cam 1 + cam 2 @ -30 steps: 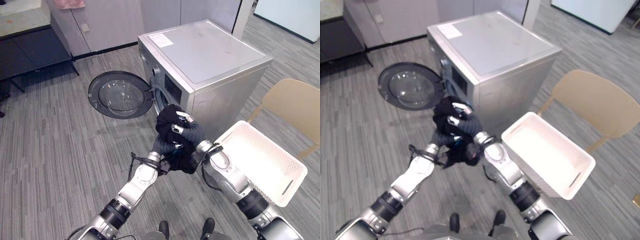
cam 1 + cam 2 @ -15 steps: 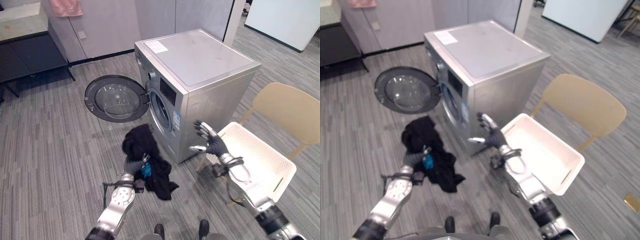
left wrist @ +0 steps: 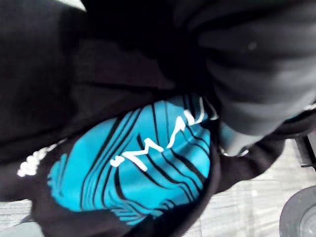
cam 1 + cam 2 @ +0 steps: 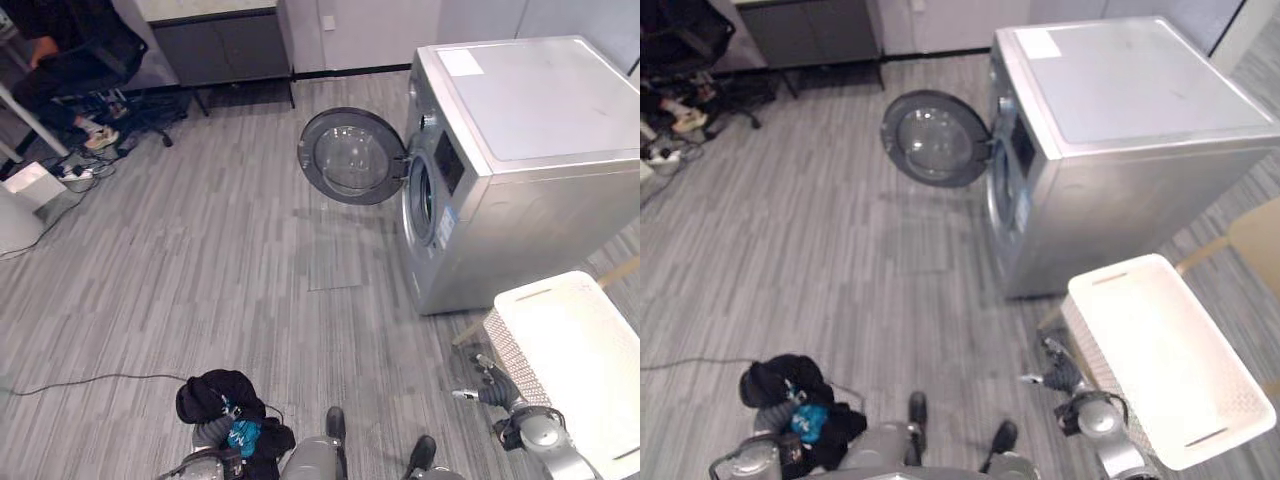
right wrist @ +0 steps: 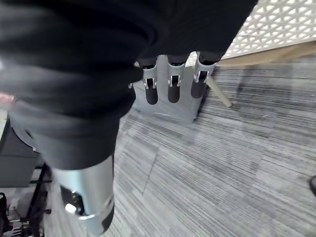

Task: Grab the laundry basket,head to the washer,open it,put in the laundry and shut it.

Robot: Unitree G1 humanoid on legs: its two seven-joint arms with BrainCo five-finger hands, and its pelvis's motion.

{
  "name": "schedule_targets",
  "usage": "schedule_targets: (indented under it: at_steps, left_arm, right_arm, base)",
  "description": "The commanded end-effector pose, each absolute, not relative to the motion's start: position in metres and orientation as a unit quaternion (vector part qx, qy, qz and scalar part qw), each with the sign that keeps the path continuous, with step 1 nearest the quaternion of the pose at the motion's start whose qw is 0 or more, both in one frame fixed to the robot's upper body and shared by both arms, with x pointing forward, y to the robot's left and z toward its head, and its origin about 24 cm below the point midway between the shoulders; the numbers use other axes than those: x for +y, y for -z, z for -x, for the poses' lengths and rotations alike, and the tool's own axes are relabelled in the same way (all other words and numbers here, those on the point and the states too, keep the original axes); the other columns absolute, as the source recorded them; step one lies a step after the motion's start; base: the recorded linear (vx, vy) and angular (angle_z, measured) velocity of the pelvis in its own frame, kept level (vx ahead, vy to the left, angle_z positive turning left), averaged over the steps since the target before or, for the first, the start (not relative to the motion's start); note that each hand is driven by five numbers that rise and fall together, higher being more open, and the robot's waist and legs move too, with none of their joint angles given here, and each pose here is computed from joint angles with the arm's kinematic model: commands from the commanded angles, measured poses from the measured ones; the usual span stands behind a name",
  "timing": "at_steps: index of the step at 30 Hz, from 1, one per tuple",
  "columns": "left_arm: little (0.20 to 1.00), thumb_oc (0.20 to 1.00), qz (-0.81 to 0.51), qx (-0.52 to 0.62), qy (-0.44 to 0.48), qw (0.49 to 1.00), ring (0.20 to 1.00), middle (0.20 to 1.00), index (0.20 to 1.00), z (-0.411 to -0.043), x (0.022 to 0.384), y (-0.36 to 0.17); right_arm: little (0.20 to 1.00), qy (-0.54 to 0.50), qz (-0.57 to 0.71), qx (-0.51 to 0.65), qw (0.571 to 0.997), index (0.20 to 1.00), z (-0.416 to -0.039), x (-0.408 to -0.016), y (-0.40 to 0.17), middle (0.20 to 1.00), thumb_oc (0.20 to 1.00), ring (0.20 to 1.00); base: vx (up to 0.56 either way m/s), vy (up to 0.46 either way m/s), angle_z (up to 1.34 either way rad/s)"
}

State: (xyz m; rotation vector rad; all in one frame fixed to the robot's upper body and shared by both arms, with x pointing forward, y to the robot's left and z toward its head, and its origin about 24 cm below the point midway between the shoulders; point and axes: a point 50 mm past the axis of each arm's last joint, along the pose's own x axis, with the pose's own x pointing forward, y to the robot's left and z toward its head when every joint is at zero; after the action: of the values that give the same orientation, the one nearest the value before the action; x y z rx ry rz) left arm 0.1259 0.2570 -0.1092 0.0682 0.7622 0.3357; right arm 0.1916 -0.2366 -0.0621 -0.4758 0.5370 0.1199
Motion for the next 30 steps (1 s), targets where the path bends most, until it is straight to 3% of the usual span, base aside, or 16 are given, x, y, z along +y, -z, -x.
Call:
schedule_targets:
  at_steps: [1,6,14,21,30]
  left_arm:
    - [0.200,0.200,-0.067,0.266,-0.169,0.947,0.200,0.200,0.200,-0.170,0.274,0.073]
    - [0.200,0.200,-0.068,0.293,-0.177,0.937,0.200,0.200,0.200,-0.148,0.281,0.080]
    - [0.200,0.200,-0.114,0.269,-0.129,0.948,0.200,0.200,0.200,-0.173,0.277,0.068]
    - [0.200,0.200,-0.118,0.272,-0.096,0.950,0.200,0.200,0.200,-0.179,0.266,0.070]
    - [0.200,0.200,-0.095,0.303,-0.075,0.945,0.200,0.200,0.200,-0.156,0.251,0.085]
  right_arm:
    - [1.000,-0.058,0.259,0.207,0.942,1.000,-0.213,-0.228,0.046,1.000,1.000,1.000]
    - [1.000,-0.071,0.255,0.222,0.938,1.000,-0.213,-0.216,0.054,1.000,1.000,1.000]
    - [1.000,-0.081,0.240,0.198,0.947,1.000,-0.220,-0.201,0.049,1.000,1.000,1.000]
    - [1.000,-0.066,0.238,0.228,0.942,1.000,-0.213,-0.209,0.059,1.000,1.000,1.000]
    - [1.000,-0.083,0.244,0.231,0.938,1.000,-0.205,-0.210,0.061,1.000,1.000,1.000]
  base:
    - [0.24,0.225,1.11]
    - [0.35,0.356,0.43]
    - [0.23,0.203,0.26]
    - [0.33,-0.045,0.52]
    - [0.44,-0.181,0.10]
